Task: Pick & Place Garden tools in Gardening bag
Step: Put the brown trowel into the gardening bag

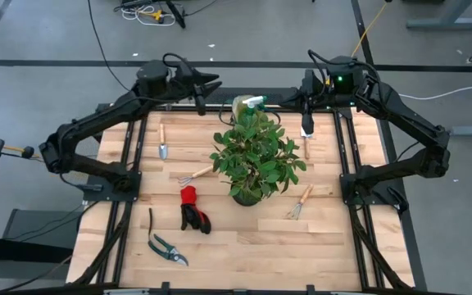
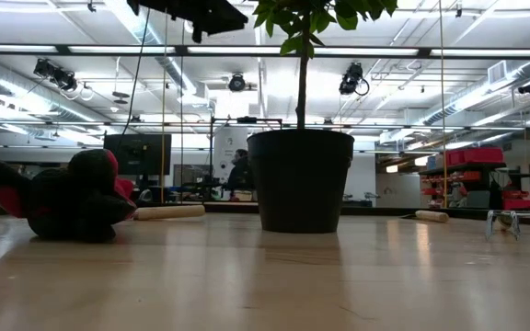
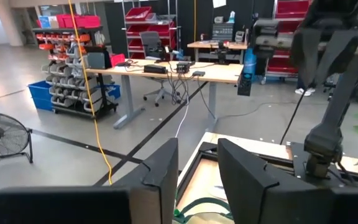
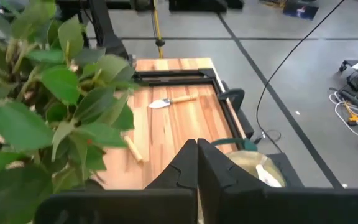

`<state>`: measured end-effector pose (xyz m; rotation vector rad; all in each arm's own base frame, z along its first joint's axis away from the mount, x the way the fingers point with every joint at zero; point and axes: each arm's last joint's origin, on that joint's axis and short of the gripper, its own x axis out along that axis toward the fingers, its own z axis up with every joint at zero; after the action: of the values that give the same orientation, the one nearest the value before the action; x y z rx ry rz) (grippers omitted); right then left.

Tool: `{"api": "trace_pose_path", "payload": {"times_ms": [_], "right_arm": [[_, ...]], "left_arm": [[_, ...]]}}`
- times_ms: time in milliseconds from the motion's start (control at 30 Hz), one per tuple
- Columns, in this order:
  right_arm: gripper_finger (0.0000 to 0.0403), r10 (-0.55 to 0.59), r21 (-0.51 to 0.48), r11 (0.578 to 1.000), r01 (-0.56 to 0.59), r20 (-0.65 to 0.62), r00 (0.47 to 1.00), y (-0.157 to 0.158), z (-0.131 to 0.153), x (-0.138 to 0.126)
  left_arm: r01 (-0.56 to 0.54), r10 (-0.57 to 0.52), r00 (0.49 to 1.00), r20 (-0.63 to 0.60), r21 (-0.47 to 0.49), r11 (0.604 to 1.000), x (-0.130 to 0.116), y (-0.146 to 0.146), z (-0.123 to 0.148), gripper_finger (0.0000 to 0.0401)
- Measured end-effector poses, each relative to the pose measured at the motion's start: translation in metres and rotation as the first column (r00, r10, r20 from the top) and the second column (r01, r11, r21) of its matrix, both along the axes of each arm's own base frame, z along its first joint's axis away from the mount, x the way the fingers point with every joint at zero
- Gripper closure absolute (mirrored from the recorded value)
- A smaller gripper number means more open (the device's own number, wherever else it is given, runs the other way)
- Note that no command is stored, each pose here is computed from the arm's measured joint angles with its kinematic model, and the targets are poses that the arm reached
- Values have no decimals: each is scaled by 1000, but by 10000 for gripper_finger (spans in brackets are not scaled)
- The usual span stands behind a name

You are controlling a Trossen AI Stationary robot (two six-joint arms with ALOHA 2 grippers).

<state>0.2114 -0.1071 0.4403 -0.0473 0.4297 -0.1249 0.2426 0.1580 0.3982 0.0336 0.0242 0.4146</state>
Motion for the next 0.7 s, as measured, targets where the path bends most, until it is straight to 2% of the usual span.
{"api": "trace_pose_path", "payload": {"times_ms": [167,333,467,700], "right_arm": [[401,7,0,1000,-7,-30,1000,4,-4,-7],[401,-7,19,1000,8,-19,1000,10,-28,-19],[401,-66,39,997,66,10,998,16,-52,-31],[401,-169,91,981,170,-21,985,26,-86,-54]], "left_arm": [[1,-1,1000,-3,-3,1000,-12,-8,8,286],[1,-1,1000,-7,-8,1000,-21,-14,12,286],[5,-5,1000,-20,-17,1000,-23,-17,13,286],[39,-40,999,-24,-21,999,-25,-21,14,286]]}}
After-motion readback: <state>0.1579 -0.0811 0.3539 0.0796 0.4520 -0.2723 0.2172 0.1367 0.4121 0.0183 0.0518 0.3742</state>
